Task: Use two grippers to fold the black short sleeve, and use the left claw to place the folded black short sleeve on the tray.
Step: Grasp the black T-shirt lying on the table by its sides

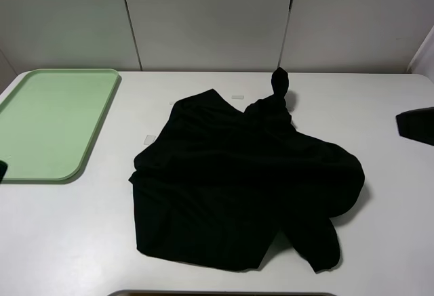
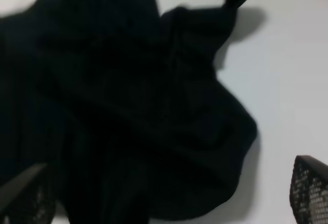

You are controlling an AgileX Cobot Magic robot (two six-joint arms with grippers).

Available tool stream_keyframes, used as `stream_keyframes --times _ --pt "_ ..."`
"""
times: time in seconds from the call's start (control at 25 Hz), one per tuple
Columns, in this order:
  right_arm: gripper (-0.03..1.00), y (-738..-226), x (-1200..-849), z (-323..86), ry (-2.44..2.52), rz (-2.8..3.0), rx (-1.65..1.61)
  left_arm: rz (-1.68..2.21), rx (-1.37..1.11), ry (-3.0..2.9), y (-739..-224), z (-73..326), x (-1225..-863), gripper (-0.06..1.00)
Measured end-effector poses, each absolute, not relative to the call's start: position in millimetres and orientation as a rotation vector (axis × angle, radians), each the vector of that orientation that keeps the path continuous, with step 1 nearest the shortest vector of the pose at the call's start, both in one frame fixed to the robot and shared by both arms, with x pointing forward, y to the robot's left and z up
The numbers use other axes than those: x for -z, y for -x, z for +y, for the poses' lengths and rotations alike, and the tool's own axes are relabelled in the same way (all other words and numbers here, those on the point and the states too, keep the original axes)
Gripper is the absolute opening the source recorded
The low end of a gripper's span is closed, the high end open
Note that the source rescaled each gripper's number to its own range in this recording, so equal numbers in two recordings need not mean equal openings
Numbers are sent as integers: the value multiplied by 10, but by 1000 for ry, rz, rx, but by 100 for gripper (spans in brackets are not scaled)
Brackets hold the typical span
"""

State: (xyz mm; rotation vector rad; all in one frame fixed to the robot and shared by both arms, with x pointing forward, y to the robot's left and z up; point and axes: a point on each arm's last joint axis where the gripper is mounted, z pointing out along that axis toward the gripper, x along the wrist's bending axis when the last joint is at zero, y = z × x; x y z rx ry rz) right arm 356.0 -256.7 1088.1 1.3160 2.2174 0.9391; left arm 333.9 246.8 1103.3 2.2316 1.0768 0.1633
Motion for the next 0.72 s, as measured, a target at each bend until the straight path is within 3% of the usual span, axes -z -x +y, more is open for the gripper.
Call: stream_keyframes --times 0.32,0.72 --pt "100 -4095 -10420 -2420 -1098 2556 -572 1124 87 -2364 -3817 2389 -10856 100" --pt "100 -4580 -9904 -2260 -910 2642 -358 1038 98 -2421 -3903 2376 -10790 100"
